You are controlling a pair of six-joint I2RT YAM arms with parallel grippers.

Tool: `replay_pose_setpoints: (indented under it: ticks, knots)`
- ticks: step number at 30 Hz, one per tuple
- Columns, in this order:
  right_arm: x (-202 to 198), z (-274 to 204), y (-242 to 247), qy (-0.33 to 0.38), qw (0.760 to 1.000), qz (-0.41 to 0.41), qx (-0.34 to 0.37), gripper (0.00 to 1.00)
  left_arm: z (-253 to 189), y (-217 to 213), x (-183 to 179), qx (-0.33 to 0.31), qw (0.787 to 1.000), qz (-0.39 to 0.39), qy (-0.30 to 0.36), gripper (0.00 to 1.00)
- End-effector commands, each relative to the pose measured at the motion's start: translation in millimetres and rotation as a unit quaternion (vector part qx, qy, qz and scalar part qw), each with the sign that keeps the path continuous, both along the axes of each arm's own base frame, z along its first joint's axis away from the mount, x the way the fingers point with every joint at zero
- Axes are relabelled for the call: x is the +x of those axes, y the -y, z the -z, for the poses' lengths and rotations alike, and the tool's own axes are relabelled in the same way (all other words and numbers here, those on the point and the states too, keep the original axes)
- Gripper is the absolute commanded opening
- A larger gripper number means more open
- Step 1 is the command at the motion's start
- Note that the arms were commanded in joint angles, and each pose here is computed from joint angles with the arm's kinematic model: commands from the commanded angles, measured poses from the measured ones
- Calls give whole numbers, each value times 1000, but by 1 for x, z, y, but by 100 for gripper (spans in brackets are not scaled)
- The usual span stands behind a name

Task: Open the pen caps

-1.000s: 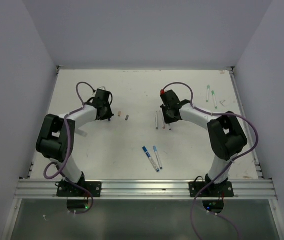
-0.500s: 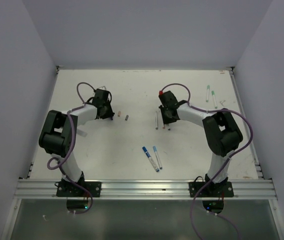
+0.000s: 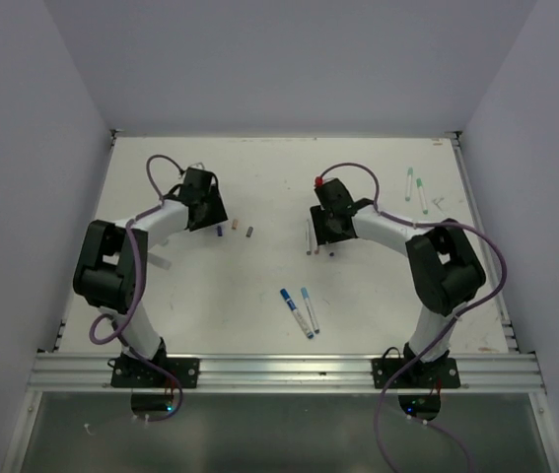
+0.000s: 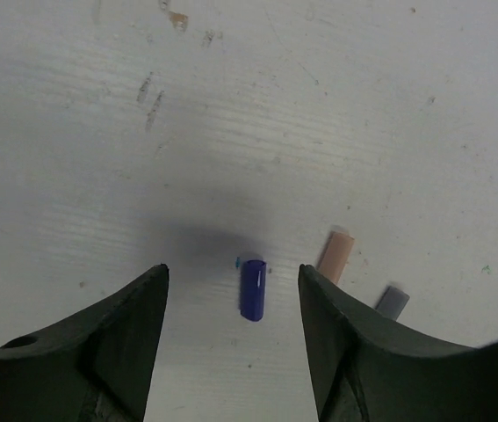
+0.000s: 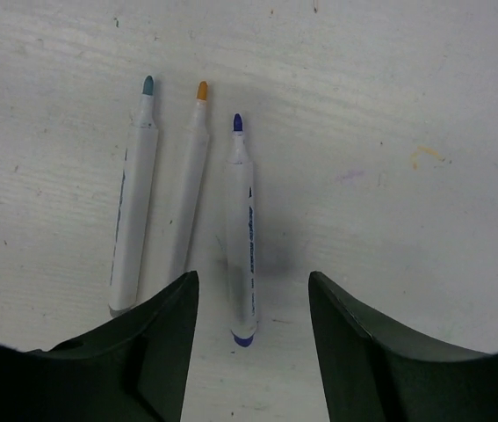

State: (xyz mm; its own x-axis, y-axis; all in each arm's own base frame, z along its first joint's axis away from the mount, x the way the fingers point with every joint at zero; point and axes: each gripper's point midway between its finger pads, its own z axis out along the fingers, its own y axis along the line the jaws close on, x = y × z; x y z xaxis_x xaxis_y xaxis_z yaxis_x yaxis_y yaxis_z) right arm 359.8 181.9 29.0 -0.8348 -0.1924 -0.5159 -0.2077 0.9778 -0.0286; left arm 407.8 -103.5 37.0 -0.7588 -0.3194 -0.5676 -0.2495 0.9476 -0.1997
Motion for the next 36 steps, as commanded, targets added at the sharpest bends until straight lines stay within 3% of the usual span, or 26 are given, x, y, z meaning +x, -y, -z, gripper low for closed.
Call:
replay_pose_setpoints:
  ticks: [1, 4, 5, 6, 9, 16, 31, 36]
  knots:
    - [1, -42, 1, 62, 998, 2, -26, 57, -56, -35, 12, 32, 997, -48, 51, 64]
    - [-6, -53, 1, 82, 995, 2, -53, 77, -81, -63, 10, 55, 992, -92, 67, 75]
    - [-9, -52, -2, 74, 996, 3, -40, 98, -86, -72, 10, 61, 990, -108, 70, 78]
    - [-10, -51, -4, 69, 997, 7, -32, 99, -93, -78, 9, 61, 989, -118, 72, 82]
    - [-18, -47, -16, 53, 998, -15, 1, 99, -91, -109, 9, 56, 984, -161, 54, 84]
    - [-27, -49, -27, 50, 997, -32, 41, 99, -64, -190, 0, 37, 962, -270, 9, 79]
    - [-29, -67, -28, 73, 995, -36, 61, 98, -26, -209, 6, 49, 952, -300, -32, 76]
    - [-29, -67, -28, 73, 995, -36, 61, 98, -18, -211, 6, 38, 951, -304, -27, 66]
